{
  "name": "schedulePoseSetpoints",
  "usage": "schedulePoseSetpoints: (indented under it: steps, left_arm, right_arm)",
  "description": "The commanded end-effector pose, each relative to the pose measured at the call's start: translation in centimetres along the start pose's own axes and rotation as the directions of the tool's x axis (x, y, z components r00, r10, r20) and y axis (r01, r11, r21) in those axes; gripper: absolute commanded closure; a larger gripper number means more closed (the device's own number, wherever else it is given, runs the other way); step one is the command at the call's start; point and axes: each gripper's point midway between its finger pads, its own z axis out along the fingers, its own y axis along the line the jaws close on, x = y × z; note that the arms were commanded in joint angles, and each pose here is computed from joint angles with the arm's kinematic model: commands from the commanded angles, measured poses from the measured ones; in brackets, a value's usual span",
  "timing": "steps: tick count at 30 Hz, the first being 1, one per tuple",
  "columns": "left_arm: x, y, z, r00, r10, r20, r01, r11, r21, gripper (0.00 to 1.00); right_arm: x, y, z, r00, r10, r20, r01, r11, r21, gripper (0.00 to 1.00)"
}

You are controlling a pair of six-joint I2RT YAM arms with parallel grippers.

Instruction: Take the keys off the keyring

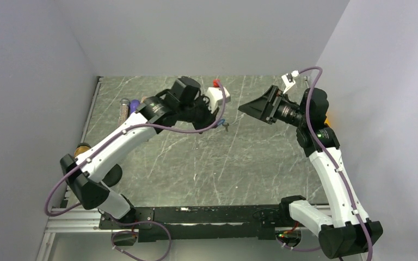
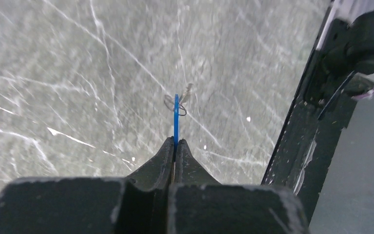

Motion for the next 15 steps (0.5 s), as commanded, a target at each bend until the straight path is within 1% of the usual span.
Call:
schedulePoseSetpoints:
  steps: [1,2,7,11,15]
  left_arm:
    - [-5.5,-1.1,-4.5,0.983,0.027,0.180,-0.031,0.999,0.021,1.00]
    - [-6.3,-1.3,-5.1,0.978,0.027,0.206,-0.033,0.999,0.025,1.00]
    - [-9.5,-2.3,-8.4,0.943,0.049,0.329,-0.062,0.998,0.031,1.00]
    - [-11.7,-3.1,-11.1,0.898,0.072,0.434,-0.094,0.995,0.031,1.00]
    - [-13.4,-3.9,-13.5,0.860,0.046,0.508,-0.089,0.994,0.060,1.00]
  right_arm:
    - [-2.2,6.7,-0.9,0.998,-0.054,0.043,0.064,0.951,-0.303,0.00]
    - [-2.3,7.1,-1.0,0.998,-0.044,0.037,0.053,0.946,-0.320,0.00]
    - [-3.3,10.0,-1.8,0.996,-0.063,0.070,0.087,0.896,-0.435,0.00]
    - [-3.9,11.5,-2.4,0.994,-0.038,0.098,0.083,0.855,-0.513,0.00]
    - [-3.5,12.4,-3.0,0.994,-0.059,0.096,0.104,0.809,-0.579,0.01]
